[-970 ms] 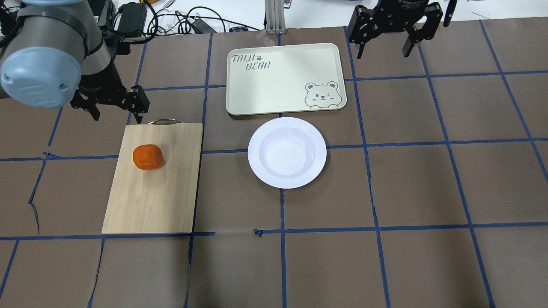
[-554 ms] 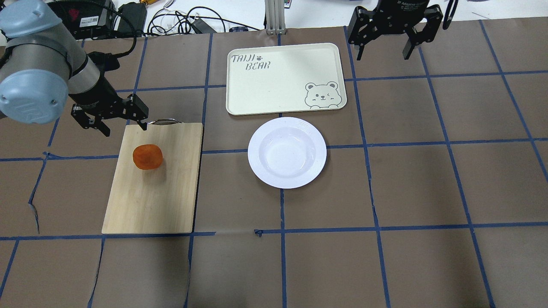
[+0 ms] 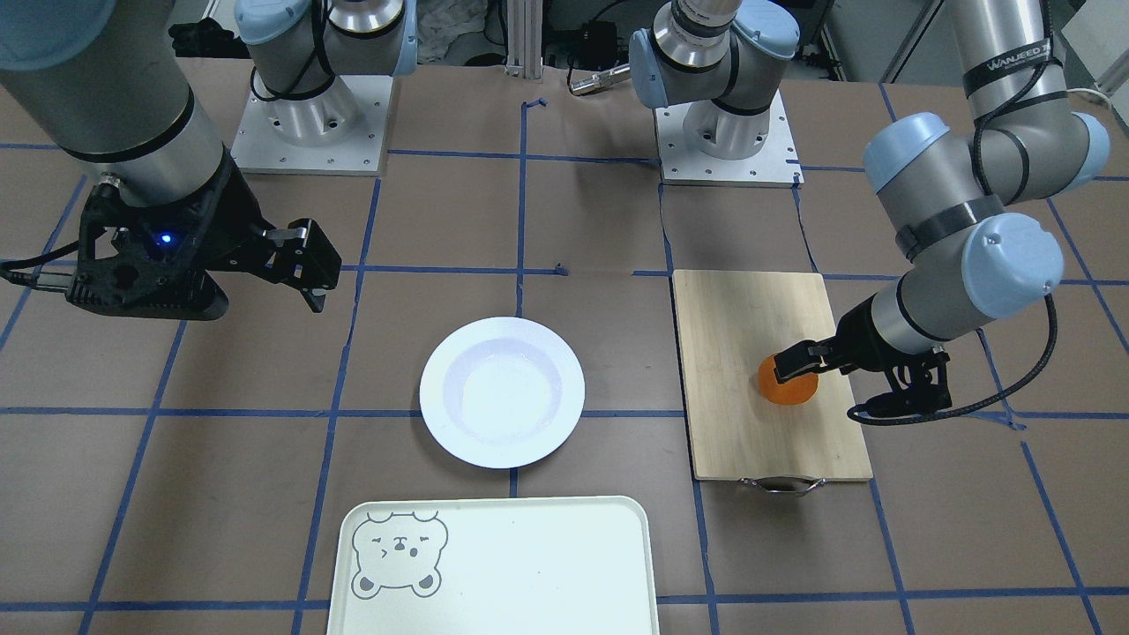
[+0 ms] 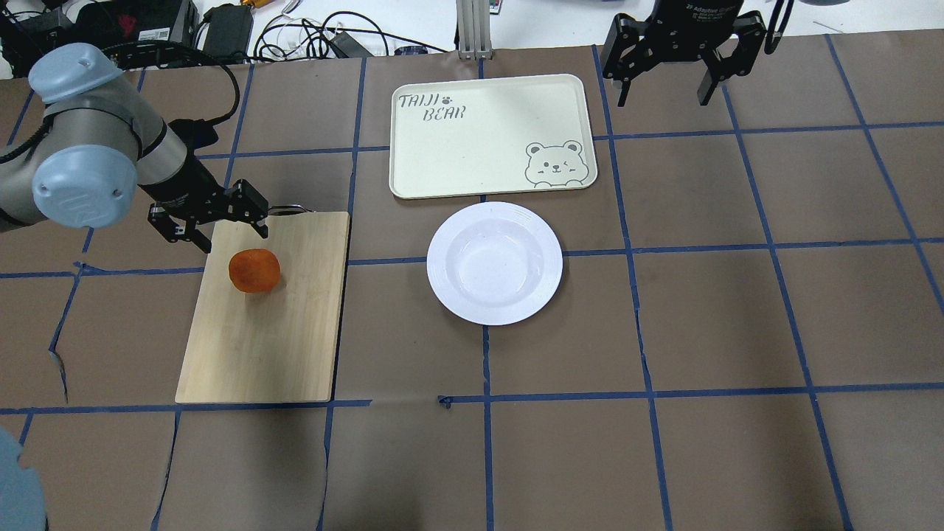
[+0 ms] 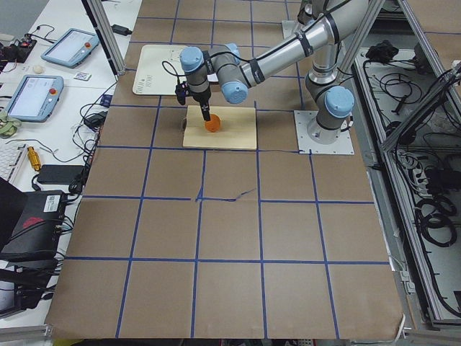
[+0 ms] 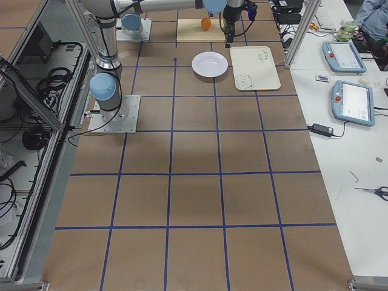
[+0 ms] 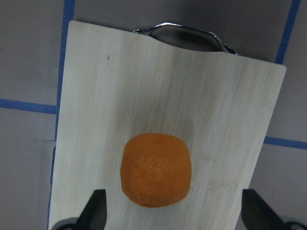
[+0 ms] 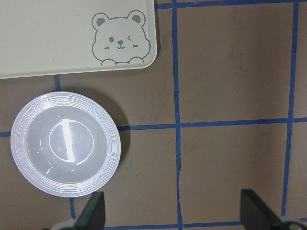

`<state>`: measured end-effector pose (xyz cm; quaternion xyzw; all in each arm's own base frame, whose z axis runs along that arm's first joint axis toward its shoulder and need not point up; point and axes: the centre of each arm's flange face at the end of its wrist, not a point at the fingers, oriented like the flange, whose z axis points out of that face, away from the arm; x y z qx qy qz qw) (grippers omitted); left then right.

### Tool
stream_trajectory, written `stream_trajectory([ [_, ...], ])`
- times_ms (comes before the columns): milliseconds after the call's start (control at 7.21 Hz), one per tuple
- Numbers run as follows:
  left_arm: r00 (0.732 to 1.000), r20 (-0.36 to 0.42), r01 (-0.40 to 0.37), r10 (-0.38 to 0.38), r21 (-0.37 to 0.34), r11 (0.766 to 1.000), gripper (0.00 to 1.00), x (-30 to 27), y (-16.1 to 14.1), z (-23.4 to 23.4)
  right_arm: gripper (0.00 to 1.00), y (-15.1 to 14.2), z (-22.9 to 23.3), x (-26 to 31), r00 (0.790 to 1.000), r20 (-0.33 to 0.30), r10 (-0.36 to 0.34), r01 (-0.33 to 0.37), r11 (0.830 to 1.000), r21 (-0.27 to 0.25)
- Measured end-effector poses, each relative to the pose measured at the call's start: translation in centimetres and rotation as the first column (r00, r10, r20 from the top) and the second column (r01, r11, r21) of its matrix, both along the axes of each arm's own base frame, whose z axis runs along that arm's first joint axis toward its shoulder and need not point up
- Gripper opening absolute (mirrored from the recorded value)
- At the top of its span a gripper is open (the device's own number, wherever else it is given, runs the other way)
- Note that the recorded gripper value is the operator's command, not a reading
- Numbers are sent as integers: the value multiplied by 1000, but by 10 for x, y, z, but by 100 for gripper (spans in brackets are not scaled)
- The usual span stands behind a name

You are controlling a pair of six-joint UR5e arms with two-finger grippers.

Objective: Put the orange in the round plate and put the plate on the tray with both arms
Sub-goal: 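Lower the left gripper onto the orange on the cutting board and close, then carry the orange with the left gripper over the white plate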

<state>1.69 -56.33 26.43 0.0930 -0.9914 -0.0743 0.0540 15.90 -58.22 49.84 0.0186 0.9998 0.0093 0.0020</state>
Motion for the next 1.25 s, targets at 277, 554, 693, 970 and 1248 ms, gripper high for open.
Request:
stream_trajectory([
  [277, 1000, -7, 9, -8, 32, 999, 100, 2, -5, -24, 100, 0, 0, 0, 1000, 0, -1, 1, 1000, 1],
  [554, 1000, -10, 12, -12, 67, 998, 89, 3, -7, -45, 100, 0, 0, 1, 1000, 0, -2, 2, 1000, 2],
  [693, 1000, -9, 10, -9, 80, 997, 44, 3, -8, -52, 100, 0, 0, 1, 1000, 0, -1, 1, 1000, 2],
  [970, 1000, -2, -11, 11, 89, 996, 1, 3, -8, -54, 100, 1, 0, 1, 1000, 0, -1, 1, 1000, 2],
  [1248, 995, 20, -96, 95, 97, 991, 0, 0, -8, -48, 100, 1, 0, 1, 1000, 0, 0, 0, 1000, 2],
])
